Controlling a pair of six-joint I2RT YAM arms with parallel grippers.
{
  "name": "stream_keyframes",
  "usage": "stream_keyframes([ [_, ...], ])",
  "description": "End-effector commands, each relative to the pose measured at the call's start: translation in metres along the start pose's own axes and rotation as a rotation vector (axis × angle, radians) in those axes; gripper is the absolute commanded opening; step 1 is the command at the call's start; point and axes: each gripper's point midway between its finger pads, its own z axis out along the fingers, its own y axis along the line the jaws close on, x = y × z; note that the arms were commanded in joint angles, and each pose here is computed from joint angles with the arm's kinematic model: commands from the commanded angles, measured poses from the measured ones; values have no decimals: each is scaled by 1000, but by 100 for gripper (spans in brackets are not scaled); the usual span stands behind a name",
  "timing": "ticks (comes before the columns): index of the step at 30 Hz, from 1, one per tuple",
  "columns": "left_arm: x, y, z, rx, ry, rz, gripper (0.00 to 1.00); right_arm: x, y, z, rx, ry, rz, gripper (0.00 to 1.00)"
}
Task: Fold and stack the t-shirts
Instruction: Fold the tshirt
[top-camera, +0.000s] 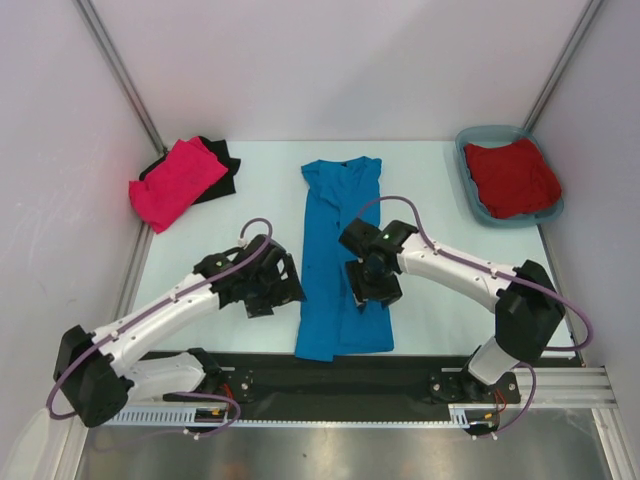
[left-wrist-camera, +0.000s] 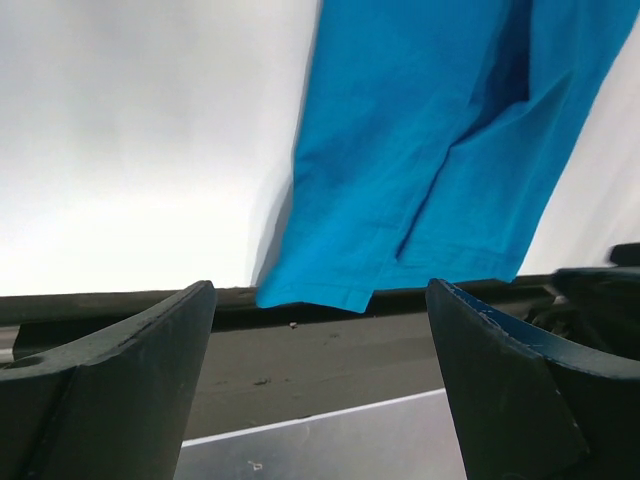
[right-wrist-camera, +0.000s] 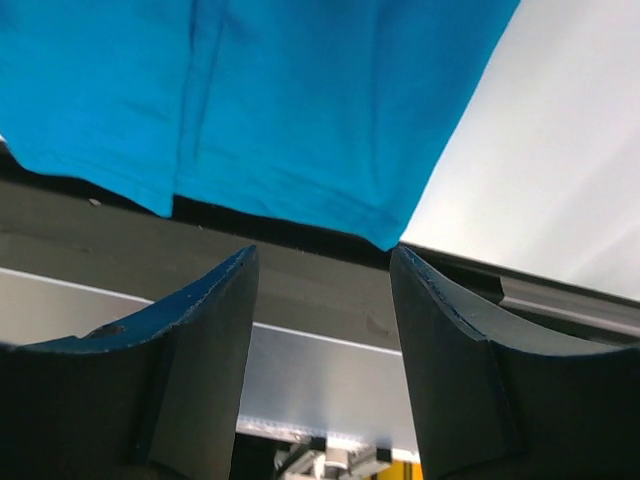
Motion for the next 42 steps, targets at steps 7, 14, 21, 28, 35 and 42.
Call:
stream_keyframes([
  [7, -18, 5, -26, 36, -137, -115, 92, 20, 22, 19, -5, 33, -93, 59],
  [14, -17, 6, -26, 30, -133, -121, 92, 17, 42, 40, -18, 63, -153, 58],
  [21, -16, 8, -26, 30, -133, -125, 92, 24, 62, 63, -22, 95, -228, 57],
  [28, -14, 10, -24, 26, -124, -123, 92, 26, 70, 72, -13, 104, -248, 57],
  [35, -11, 11, -22, 23, -112, -114, 92, 28, 70, 83, 1, 122, -255, 55],
  [42, -10, 13, -22, 22, -112, -110, 92, 29, 71, 90, 10, 134, -259, 46],
])
